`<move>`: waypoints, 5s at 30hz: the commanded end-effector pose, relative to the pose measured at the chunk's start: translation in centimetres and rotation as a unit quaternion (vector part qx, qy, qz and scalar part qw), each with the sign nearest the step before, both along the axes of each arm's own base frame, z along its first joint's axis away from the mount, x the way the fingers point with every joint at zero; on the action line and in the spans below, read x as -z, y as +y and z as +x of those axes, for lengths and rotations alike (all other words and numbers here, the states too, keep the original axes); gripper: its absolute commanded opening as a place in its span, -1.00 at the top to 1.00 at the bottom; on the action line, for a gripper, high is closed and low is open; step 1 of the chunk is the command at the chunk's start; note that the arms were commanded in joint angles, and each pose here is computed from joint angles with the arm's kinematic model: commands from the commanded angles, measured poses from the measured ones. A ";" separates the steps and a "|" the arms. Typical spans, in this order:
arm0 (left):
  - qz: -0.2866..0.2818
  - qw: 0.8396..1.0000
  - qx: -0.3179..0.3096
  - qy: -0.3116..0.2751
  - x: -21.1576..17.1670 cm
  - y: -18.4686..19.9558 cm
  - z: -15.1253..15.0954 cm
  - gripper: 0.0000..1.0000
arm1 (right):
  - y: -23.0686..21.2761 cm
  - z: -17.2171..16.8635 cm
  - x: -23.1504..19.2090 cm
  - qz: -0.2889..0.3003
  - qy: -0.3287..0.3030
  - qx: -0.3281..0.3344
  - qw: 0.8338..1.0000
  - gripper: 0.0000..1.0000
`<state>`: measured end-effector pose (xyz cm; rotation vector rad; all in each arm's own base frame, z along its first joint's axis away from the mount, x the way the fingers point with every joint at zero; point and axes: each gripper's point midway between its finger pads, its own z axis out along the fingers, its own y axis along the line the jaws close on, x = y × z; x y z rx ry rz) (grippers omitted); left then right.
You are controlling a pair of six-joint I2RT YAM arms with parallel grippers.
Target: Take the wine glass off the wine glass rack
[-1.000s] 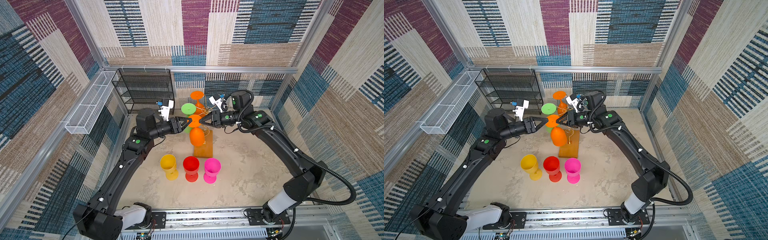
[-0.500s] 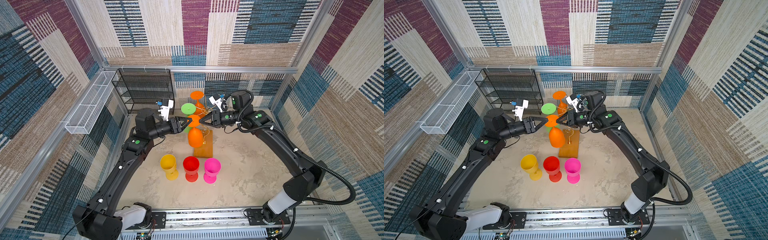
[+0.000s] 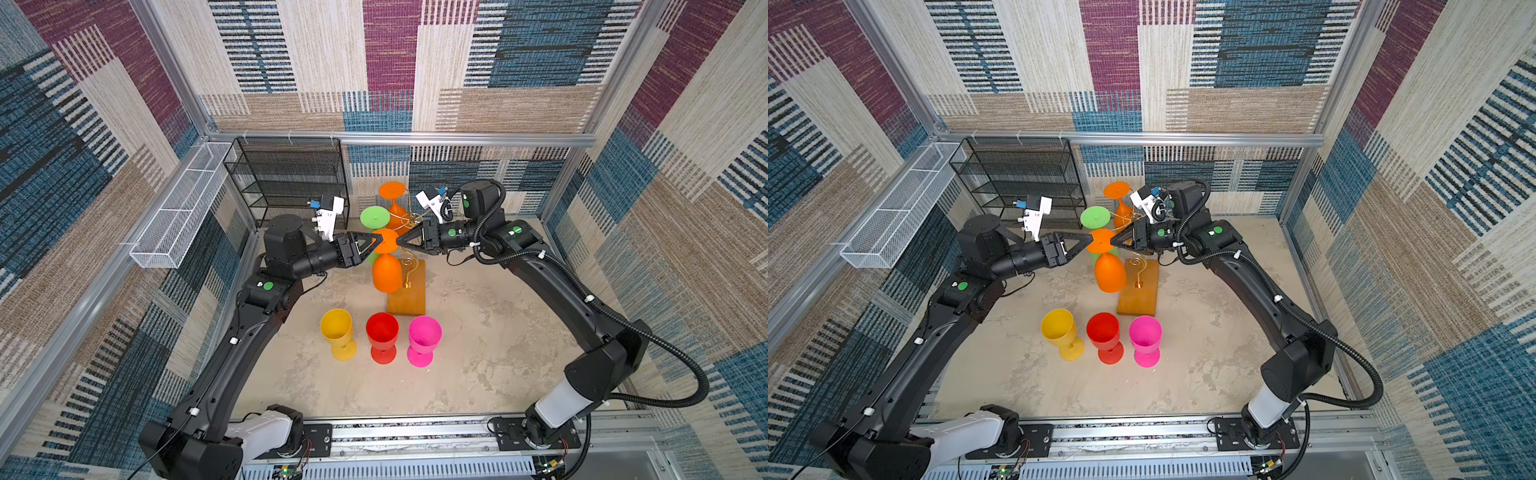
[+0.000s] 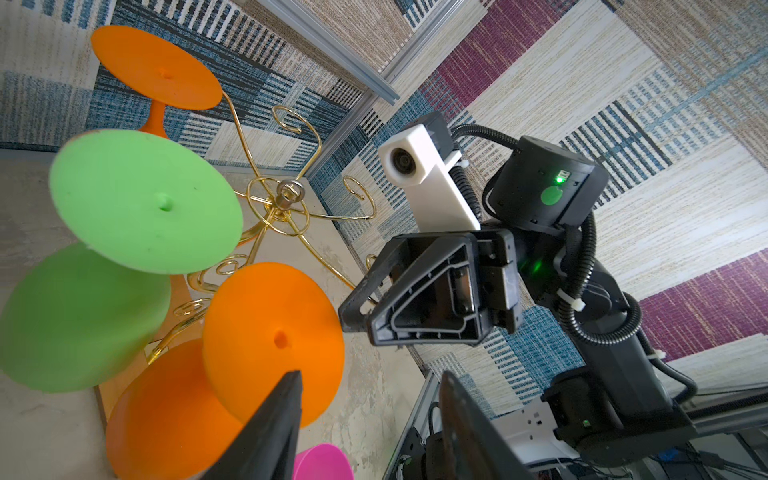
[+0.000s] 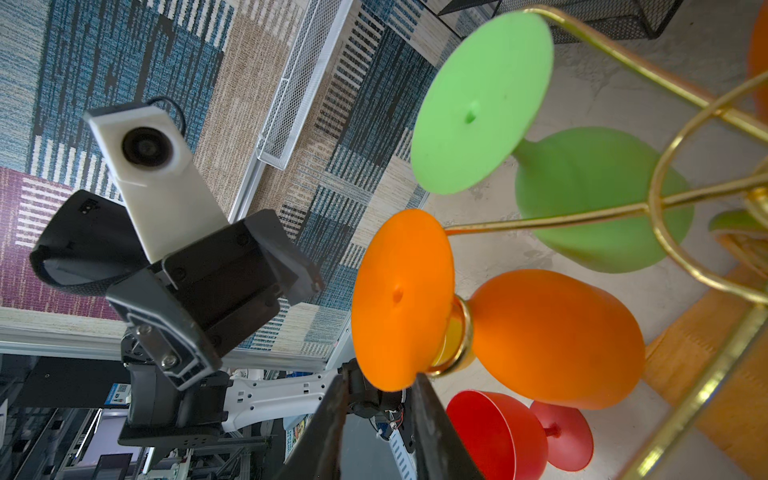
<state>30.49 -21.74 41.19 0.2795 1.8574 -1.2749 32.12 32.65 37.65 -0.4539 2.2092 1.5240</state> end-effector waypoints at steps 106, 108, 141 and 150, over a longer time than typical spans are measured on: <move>-0.103 0.981 -0.004 0.166 2.4 -0.4 4.3 1.00 | -5.9 -2.4 -3.7 0.036 -0.097 0.085 0.991 0.11; -0.107 0.981 -0.001 0.164 2.1 -0.5 4.5 1.00 | -6.1 -2.5 -3.6 0.038 -0.098 0.086 0.991 0.11; -0.101 0.980 0.048 0.165 2.0 -3.7 3.2 1.00 | -7.5 -3.0 -3.7 0.050 -0.104 0.096 0.989 0.11; -0.089 0.984 0.021 0.154 1.4 -3.1 3.8 1.00 | -7.6 -3.2 -3.7 0.052 -0.105 0.097 0.988 0.11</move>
